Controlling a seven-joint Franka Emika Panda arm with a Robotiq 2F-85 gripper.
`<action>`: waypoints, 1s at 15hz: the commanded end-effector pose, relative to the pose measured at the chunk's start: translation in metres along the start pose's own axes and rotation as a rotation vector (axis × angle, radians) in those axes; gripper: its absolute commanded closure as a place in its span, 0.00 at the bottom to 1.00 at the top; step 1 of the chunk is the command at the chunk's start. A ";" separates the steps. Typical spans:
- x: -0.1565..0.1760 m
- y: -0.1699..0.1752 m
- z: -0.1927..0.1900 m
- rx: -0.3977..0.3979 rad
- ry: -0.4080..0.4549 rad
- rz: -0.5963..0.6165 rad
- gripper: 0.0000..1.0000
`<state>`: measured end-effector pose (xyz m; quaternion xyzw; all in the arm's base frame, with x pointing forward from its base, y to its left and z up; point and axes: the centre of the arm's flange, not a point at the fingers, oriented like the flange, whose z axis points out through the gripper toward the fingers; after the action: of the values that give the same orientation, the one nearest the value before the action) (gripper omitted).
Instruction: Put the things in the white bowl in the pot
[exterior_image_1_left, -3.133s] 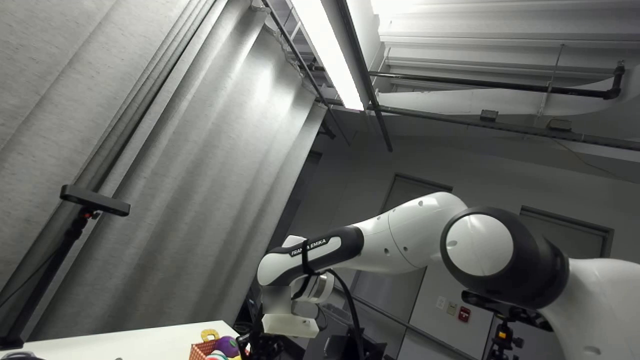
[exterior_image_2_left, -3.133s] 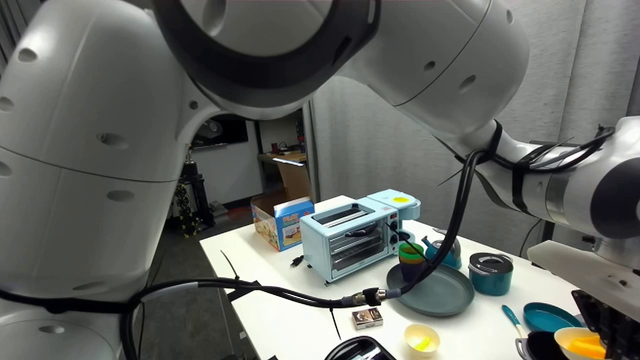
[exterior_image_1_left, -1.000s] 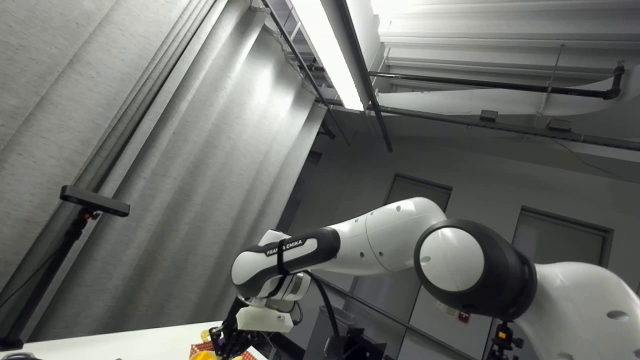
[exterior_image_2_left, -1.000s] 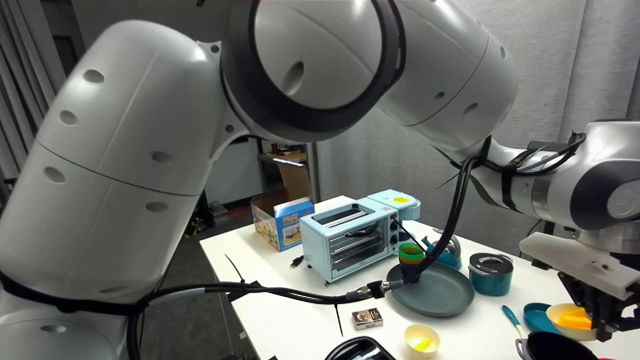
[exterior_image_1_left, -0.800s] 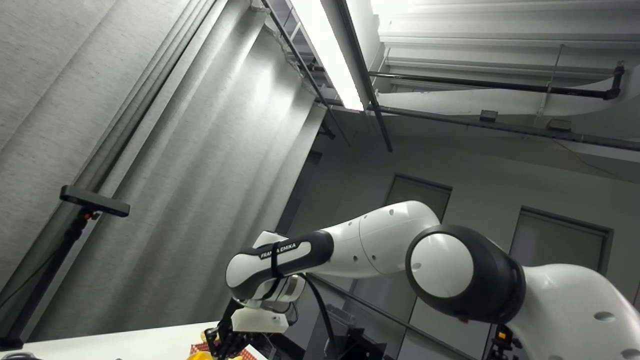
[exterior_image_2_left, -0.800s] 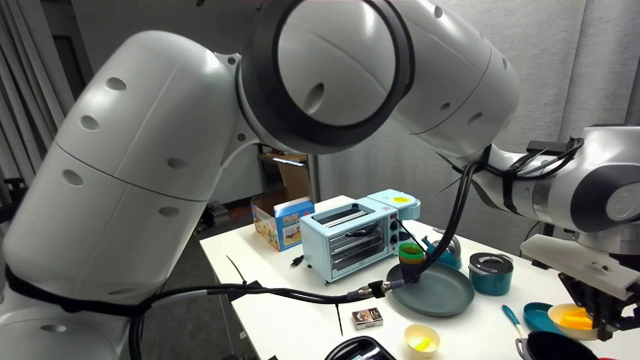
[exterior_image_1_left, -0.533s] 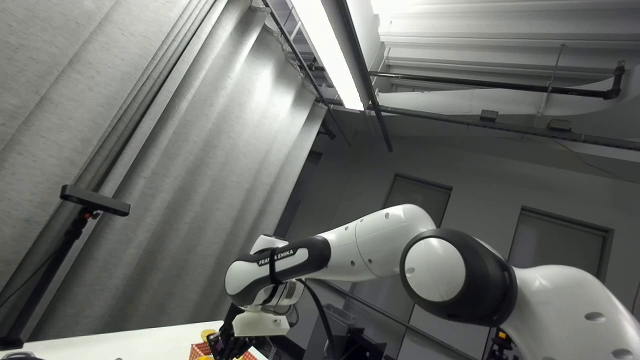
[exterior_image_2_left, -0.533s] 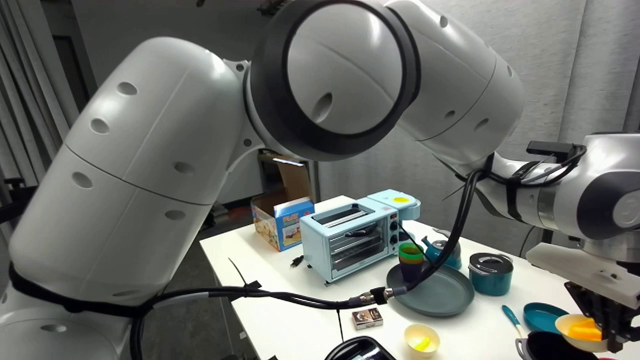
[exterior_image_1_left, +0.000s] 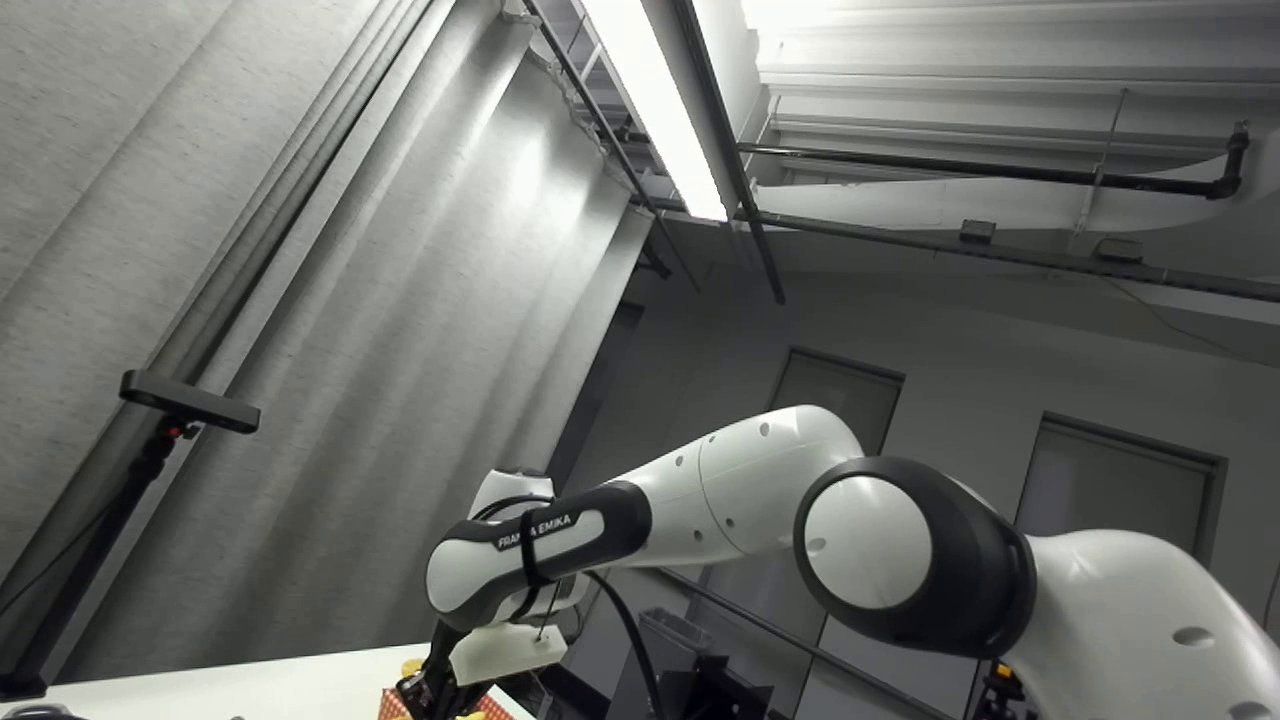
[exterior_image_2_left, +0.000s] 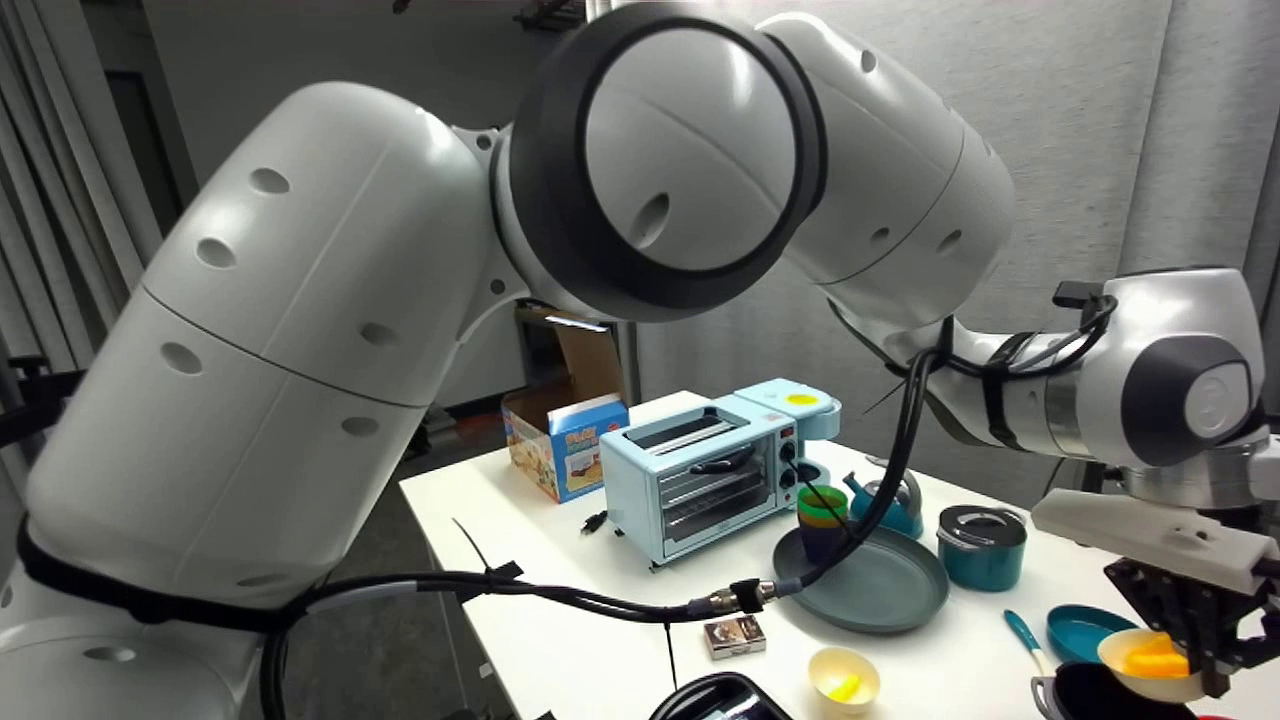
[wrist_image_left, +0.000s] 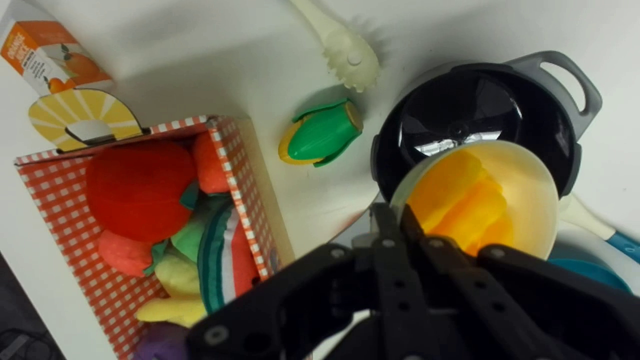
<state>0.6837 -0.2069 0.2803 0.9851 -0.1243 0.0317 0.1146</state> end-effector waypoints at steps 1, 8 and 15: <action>0.007 -0.020 -0.005 -0.091 0.042 -0.091 0.99; 0.005 -0.029 0.001 -0.188 0.048 -0.179 0.99; 0.002 -0.029 0.008 -0.308 0.102 -0.241 0.99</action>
<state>0.6933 -0.1879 0.2691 0.9701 -0.0128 0.0318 0.2403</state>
